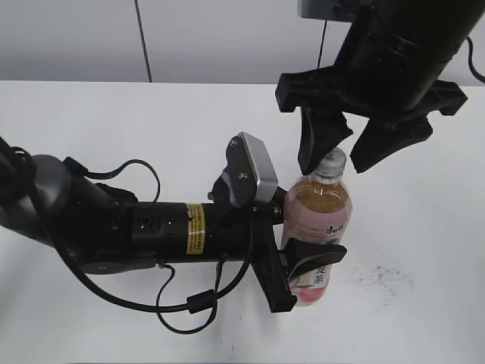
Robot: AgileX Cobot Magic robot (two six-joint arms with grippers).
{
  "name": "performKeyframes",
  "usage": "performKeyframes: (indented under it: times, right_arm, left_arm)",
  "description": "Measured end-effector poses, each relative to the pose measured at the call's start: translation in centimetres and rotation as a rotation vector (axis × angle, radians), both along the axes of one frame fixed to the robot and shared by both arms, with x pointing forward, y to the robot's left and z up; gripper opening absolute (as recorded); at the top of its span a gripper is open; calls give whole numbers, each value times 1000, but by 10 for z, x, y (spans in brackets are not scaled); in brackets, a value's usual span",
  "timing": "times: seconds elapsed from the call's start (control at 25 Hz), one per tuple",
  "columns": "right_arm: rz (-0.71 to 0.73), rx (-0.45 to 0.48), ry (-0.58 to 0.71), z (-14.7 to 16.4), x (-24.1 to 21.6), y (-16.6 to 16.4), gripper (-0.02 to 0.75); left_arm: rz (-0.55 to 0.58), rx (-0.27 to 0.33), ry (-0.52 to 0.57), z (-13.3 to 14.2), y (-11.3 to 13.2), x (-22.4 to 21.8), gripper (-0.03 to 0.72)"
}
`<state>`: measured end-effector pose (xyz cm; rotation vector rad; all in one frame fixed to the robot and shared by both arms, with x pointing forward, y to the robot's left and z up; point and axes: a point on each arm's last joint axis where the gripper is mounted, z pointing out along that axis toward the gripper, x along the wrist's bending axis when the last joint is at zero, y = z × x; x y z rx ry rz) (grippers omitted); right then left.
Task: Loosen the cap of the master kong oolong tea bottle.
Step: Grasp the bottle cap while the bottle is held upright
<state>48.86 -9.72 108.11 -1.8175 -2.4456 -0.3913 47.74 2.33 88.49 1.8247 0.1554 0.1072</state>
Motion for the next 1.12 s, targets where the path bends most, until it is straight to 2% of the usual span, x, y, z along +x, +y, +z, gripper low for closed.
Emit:
performKeyframes:
  times: [0.12,0.28,0.4,0.52,0.64,0.84,0.92,0.96,1.04,1.12]
  right_arm:
    - [70,-4,-17,-1,0,1,273]
    - [384,-34,-98,0,1,1,274]
    - [736,-66,-188,0,0,1,274]
    - [1162,-109,-297,0,0,1,274]
    - [1450,-137,-371,0,0,1,274]
    - [1539,-142,-394,0,0,1,288]
    - [1511,-137,-387,0,0,1,374]
    - [1480,-130,-379,0,0,2,441]
    - [1376,-108,-360,2,0,3,554]
    - [1259,-79,-351,8,0,5,609]
  left_arm:
    - [0,-1,-1,0,0,0,384]
    - [0,-1,-1,0,0,0,384]
    - [-2,0,-2,0,0,0,384]
    - [-3,1,-3,0,0,0,384]
    - [-6,2,-7,0,0,0,384]
    - [-7,2,-9,0,0,0,384]
    - [-3,0,-4,0,0,0,384]
    - [-3,0,-4,0,0,0,384]
    - [-2,0,-3,0,0,0,384]
    - [-2,0,-3,0,0,0,384]
